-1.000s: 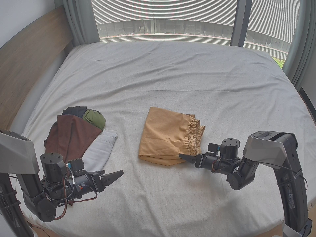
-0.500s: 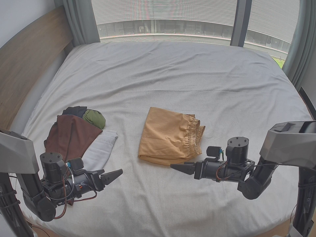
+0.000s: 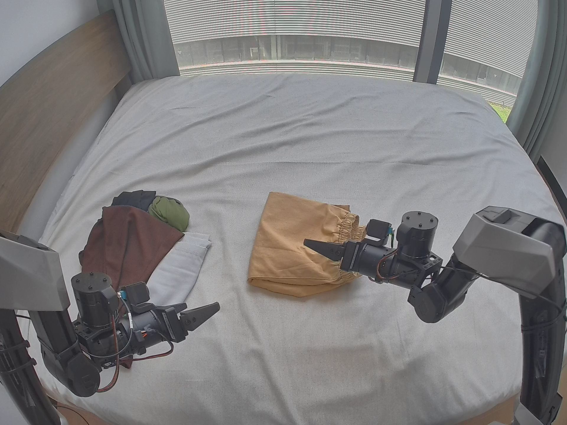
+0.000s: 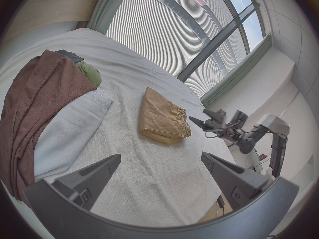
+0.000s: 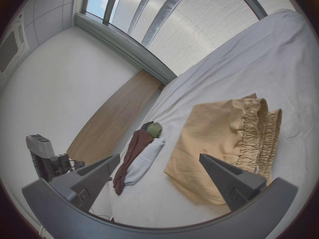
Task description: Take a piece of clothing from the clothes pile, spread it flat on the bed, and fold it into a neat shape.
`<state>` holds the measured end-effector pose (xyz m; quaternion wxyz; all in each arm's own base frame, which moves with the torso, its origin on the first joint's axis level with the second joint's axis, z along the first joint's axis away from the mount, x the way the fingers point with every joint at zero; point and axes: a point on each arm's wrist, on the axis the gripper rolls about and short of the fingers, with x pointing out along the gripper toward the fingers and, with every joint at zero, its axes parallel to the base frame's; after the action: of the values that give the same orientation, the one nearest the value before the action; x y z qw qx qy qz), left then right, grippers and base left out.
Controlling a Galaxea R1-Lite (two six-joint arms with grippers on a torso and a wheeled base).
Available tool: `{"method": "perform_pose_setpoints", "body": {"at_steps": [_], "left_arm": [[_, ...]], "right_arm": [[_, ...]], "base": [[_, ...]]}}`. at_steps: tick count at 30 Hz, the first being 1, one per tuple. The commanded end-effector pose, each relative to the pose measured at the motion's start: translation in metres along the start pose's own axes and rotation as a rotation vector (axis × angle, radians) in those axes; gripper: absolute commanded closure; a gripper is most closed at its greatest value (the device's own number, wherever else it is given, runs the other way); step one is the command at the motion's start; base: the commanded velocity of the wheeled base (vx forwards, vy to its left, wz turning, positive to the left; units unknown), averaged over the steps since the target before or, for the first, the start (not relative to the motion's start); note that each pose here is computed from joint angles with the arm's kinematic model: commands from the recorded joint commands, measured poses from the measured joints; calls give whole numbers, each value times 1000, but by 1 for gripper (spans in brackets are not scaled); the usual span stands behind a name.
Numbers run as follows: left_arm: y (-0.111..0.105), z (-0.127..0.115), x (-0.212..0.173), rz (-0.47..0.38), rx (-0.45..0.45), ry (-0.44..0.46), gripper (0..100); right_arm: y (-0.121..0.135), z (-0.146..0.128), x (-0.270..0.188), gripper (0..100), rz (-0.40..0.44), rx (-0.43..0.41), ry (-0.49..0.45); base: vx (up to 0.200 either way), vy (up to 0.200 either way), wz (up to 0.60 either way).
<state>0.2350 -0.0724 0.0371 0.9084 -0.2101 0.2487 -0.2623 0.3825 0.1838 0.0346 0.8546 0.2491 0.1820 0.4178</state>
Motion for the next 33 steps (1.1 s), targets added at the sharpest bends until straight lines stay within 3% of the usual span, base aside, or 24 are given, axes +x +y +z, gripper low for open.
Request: {"method": "perform_pose_setpoints", "body": {"at_steps": [1, 7, 12, 19, 20, 21, 22, 24, 25, 29, 33], "left_arm": [[0, 0, 0, 0, 0, 0, 0], [-1, 1, -1, -4, 3, -5, 0], [-4, 5, -4, -12, 13, -26, 0], [-52, 33, -60, -154, 116, -226, 0], [-55, 34, -63, -162, 122, -239, 0], [-65, 39, -83, -196, 147, -307, 0], [-69, 41, -91, -208, 158, -333, 0], [-74, 41, -105, -226, 173, -376, 0], [-80, 43, -122, -248, 193, -432, 0], [-95, 41, -160, -303, 232, -526, 0], [-96, 21, -189, -268, 225, -494, 0]], "right_arm": [[-58, -27, 11, 0, -83, 53, 25], [-63, -30, 4, 0, -104, 61, 30], [-51, -22, -5, 0, -114, 44, 3], [61, 60, -83, 0, -19, -86, -166], [67, 63, -88, 0, -14, -94, -175], [97, 76, -118, 0, 12, -153, -228], [108, 78, -131, 0, 19, -181, -246], [123, 80, -154, 0, 18, -236, -276], [138, 77, -186, 0, -2, -310, -309], [148, 58, -241, 0, -106, -458, -348], [173, 30, -290, 0, -121, -515, -418]], "base": [[0, 0, 0], [0, 0, 0], [0, 0, 0], [0, 0, 0], [0, 0, 0], [0, 0, 0], [0, 0, 0], [0, 0, 0], [0, 0, 0], [0, 0, 0], [0, 0, 0]]}}
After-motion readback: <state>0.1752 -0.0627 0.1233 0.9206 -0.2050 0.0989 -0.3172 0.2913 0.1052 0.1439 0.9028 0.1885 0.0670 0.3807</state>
